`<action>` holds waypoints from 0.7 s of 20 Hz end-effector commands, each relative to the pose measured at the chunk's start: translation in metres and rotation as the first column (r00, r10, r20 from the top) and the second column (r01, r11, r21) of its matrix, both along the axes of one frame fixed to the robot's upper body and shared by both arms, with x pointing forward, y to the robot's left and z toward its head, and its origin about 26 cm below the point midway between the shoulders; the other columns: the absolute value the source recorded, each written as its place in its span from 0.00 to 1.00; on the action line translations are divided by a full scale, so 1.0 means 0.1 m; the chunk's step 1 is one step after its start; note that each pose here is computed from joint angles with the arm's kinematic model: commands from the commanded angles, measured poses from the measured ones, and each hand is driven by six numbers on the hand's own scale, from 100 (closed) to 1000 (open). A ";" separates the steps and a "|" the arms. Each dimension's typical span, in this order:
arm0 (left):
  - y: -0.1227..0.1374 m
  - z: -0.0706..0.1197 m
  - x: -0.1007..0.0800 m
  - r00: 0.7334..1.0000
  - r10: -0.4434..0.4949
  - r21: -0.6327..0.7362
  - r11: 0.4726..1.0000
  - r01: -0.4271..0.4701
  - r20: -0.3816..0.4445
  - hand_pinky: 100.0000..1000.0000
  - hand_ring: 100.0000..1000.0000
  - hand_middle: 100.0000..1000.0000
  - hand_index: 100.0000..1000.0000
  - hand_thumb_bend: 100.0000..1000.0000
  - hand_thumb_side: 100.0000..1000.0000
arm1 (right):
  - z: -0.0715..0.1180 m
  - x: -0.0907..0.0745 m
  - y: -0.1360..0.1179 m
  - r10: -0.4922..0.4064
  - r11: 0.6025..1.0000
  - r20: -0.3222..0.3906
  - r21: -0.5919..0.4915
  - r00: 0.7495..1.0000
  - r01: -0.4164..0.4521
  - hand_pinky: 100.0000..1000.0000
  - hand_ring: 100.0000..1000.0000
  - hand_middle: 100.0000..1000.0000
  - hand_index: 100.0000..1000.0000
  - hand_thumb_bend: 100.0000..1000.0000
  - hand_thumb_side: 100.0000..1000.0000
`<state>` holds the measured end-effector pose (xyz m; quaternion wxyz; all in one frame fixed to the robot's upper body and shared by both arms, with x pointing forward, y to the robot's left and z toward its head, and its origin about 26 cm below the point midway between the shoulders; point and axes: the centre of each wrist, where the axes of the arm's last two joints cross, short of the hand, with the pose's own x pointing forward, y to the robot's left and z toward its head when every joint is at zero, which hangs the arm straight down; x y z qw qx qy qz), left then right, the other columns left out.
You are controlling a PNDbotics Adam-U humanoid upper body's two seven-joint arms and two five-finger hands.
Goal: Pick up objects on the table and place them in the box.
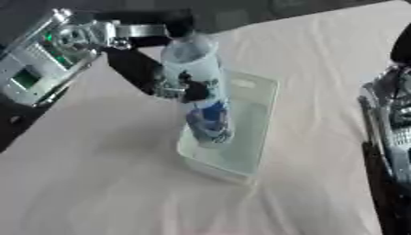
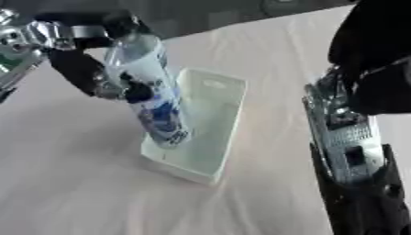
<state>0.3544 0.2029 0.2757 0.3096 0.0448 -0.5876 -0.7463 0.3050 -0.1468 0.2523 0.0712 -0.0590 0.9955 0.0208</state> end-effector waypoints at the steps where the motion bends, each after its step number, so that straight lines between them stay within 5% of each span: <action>1: 0.03 0.11 -0.04 1.000 -0.012 0.116 0.993 0.009 0.021 0.60 0.71 0.82 0.90 0.09 0.84 | 0.06 -0.03 0.01 0.012 1.000 0.038 0.019 0.999 -0.012 0.34 0.46 0.51 0.60 0.00 1.00; 6: 0.06 0.12 -0.05 0.999 -0.023 0.109 0.994 0.019 0.035 0.63 0.75 0.85 0.90 0.16 0.83 | 0.06 -0.03 0.01 0.009 1.000 0.036 0.018 0.999 -0.010 0.34 0.46 0.51 0.60 0.00 1.00; 14: 0.12 0.17 0.01 0.989 0.022 0.003 1.000 -0.023 0.147 0.61 0.71 0.81 0.87 0.11 0.78 | 0.07 -0.04 0.06 0.030 0.999 0.042 0.030 0.999 -0.031 0.34 0.46 0.51 0.60 0.00 1.00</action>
